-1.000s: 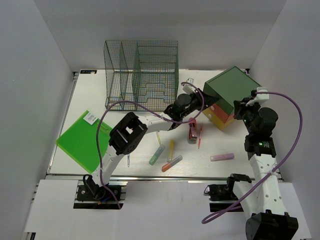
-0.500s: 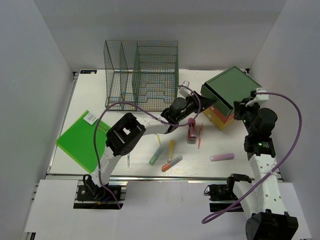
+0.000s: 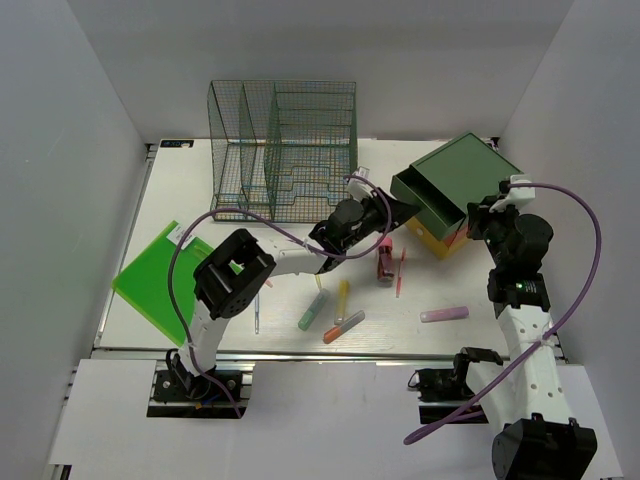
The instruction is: Organize the desk
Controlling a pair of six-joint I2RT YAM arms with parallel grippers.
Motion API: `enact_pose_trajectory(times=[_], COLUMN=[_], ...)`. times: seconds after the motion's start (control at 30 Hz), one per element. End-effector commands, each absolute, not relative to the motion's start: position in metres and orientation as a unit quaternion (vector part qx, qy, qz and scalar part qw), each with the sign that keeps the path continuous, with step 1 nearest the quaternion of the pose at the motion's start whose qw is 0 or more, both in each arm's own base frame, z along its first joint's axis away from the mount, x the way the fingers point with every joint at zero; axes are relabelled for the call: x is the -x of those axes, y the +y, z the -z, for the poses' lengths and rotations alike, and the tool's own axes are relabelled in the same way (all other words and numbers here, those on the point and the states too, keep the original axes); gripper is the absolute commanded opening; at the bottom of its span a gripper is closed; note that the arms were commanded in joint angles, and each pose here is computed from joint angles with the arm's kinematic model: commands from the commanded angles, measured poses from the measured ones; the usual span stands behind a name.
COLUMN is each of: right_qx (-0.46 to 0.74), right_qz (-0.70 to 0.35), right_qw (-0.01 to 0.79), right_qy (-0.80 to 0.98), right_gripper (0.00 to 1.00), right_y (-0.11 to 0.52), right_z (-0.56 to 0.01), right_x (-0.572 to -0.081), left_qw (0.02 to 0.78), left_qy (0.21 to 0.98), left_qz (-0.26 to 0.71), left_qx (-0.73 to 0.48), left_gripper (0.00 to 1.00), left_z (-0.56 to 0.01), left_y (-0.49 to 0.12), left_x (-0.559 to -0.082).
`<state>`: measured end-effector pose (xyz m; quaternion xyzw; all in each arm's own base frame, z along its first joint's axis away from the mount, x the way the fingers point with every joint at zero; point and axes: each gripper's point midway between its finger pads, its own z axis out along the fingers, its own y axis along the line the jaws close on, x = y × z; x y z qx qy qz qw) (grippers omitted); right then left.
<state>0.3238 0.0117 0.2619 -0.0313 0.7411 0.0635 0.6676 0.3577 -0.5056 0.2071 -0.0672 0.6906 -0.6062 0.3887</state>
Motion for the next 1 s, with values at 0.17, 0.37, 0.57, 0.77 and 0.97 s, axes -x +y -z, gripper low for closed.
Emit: enact_pose_trajectory(times=[0.17,0.37,0.57,0.77,0.97], right_qx=[0.057,0.099,0.143,0.196,0.297], right_qz=[-0.068,-0.085,-0.104,-0.112,-0.201], right_qw=[0.682,0.681,0.684,0.679,0.638], right_qy=[0.726,0.721,0.707,0.699,0.682], right_gripper=[0.4,0.6,0.69,0.72,0.66], right_y=[0.018,0.031,0.045,0.057,0.097], right_z=[-0.268,-0.266,-0.267,-0.278,-0.287], right_x=[-0.325,-0.32,-0.31,-0.3,-0.272], left_qw=[0.409,0.422,0.466,0.475,0.508], left_qy=[0.679,0.681,0.696,0.741,0.773], left_qz=[0.606,0.595,0.545,0.474,0.366], left_qx=[0.066,0.065,0.041,-0.022,-0.102], left_gripper=[0.55,0.75,0.78,0.79,0.78], left_z=[-0.244,-0.258,-0.274,-0.274,-0.264], left_y=[-0.492,-0.474,-0.445,-0.392,-0.3], left_x=[-0.357,-0.347,-0.335,-0.296,-0.249])
